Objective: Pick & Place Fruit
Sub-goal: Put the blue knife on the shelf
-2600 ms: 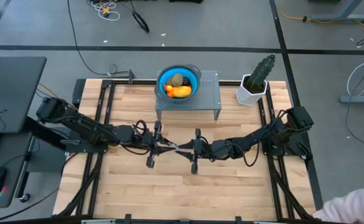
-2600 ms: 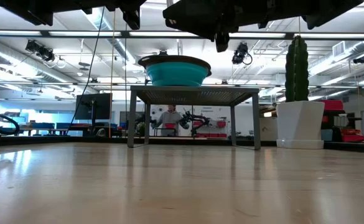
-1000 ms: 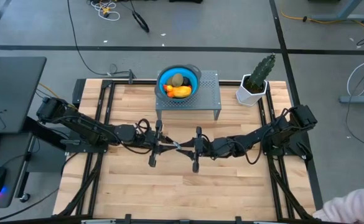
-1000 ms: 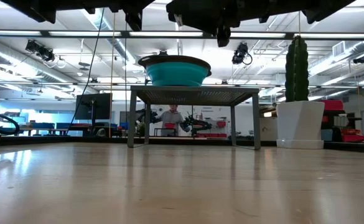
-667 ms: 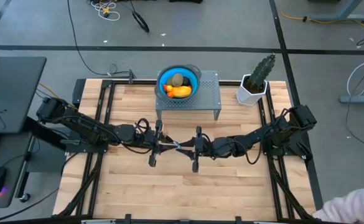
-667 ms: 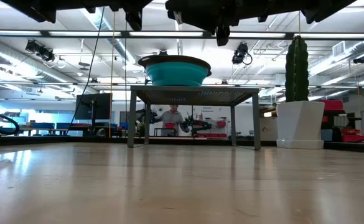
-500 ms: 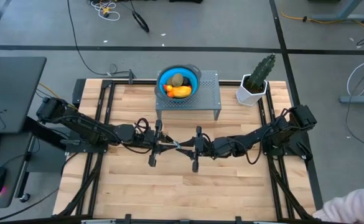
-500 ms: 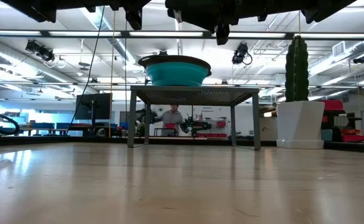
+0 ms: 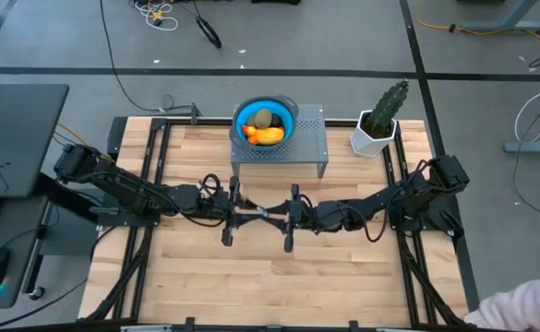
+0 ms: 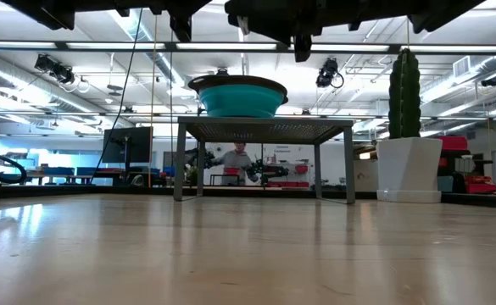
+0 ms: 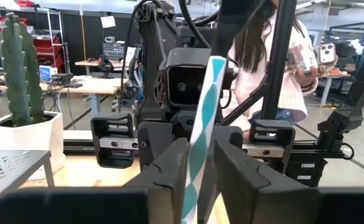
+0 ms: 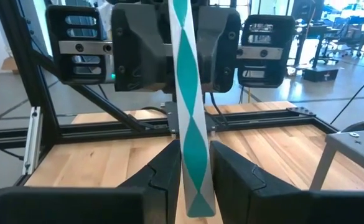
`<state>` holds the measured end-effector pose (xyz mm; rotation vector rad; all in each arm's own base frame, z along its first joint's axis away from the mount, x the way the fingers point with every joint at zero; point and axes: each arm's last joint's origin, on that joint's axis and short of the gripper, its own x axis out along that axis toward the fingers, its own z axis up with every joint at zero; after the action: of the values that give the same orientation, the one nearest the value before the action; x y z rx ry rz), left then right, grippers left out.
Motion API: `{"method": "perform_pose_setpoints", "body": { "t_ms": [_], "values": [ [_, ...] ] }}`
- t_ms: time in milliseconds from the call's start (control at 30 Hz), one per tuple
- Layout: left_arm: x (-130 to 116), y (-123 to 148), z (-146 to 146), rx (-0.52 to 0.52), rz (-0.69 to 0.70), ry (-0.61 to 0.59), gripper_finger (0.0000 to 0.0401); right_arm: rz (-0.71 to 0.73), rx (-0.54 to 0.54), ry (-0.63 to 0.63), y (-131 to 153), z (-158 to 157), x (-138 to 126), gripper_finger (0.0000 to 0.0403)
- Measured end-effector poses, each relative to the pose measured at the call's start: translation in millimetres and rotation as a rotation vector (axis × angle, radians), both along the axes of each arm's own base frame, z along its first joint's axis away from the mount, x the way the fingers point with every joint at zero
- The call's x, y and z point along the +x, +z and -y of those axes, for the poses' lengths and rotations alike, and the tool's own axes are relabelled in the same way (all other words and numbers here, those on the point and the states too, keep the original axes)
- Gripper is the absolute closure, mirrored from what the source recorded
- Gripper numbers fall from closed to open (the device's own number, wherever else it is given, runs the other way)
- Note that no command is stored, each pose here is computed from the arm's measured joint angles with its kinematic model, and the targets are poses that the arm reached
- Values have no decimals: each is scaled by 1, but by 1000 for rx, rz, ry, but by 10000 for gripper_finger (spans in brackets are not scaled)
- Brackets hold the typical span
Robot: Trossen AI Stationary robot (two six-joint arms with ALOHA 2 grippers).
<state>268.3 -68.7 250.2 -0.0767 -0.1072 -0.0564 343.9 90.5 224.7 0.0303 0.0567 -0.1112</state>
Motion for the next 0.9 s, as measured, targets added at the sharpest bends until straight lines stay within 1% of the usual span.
{"method": "perform_pose_setpoints", "body": {
  "t_ms": [133,200,300,367,467,600,700,900],
  "values": [
    [0,1,0,-2,6,0,278,3,6,4,0,2,1,314],
    [0,1,0,-1,6,-1,263,3,10,26,0,3,1,314],
    [0,1,0,8,7,2,248,4,13,16,0,3,1,314],
    [0,1,-1,17,9,31,241,4,13,-8,0,3,1,317],
    [-3,7,-3,17,28,82,235,5,11,-29,0,4,1,321],
    [-6,11,-4,13,40,85,232,-1,-2,-36,0,3,1,330],
    [-6,8,-4,21,18,84,232,-22,-8,-35,-2,3,0,337],
    [-5,2,-4,41,-46,84,232,-111,-30,-17,-11,3,-1,339]
  ]
}}
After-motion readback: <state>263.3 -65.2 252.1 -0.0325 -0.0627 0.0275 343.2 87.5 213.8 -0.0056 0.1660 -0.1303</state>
